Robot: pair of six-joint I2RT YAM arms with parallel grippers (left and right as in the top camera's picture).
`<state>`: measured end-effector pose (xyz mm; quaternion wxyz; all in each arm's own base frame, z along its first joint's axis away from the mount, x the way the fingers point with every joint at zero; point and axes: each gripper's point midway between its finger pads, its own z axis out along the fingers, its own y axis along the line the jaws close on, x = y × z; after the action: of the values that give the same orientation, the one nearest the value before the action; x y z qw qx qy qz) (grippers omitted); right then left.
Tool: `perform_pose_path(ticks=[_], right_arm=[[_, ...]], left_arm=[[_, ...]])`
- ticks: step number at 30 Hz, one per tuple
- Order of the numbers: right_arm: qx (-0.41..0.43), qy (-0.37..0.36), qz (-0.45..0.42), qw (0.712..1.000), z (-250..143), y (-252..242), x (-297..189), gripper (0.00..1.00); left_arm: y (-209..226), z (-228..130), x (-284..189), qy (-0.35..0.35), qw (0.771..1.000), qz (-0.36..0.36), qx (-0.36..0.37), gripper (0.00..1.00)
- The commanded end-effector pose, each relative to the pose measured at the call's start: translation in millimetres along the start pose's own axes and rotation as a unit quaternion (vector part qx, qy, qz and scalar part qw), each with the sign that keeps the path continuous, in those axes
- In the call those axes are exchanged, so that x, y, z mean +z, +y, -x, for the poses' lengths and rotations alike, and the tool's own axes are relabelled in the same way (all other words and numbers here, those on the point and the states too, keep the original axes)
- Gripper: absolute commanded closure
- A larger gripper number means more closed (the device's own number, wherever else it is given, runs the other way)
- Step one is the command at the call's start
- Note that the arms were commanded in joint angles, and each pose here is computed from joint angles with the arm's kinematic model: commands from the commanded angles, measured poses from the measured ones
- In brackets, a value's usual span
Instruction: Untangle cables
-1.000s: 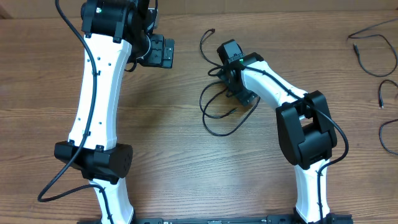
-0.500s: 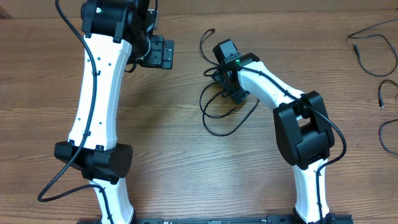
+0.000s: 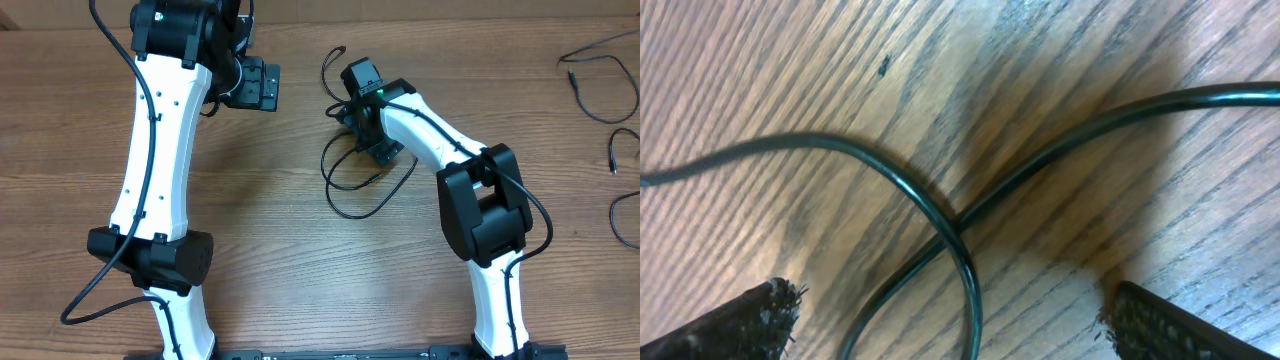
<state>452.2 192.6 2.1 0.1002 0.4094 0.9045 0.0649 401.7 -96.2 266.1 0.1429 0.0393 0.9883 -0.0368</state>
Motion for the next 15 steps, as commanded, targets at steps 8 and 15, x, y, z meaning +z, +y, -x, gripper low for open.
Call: perform_pose_path(ticks=[8, 15], right_arm=[[0.18, 0.177, -0.173, 0.952, -35.9, -111.2, 76.9, 0.13], [0.2, 0.146, -0.252, 0.935, -19.1, -154.1, 68.5, 0.2]], left_arm=[[-0.5, -1.2, -2.2, 0.0, 1.0, -0.004, 0.007, 0.03], [-2.7, -1.6, -2.1, 0.0, 1.0, -0.005, 0.009, 0.04]])
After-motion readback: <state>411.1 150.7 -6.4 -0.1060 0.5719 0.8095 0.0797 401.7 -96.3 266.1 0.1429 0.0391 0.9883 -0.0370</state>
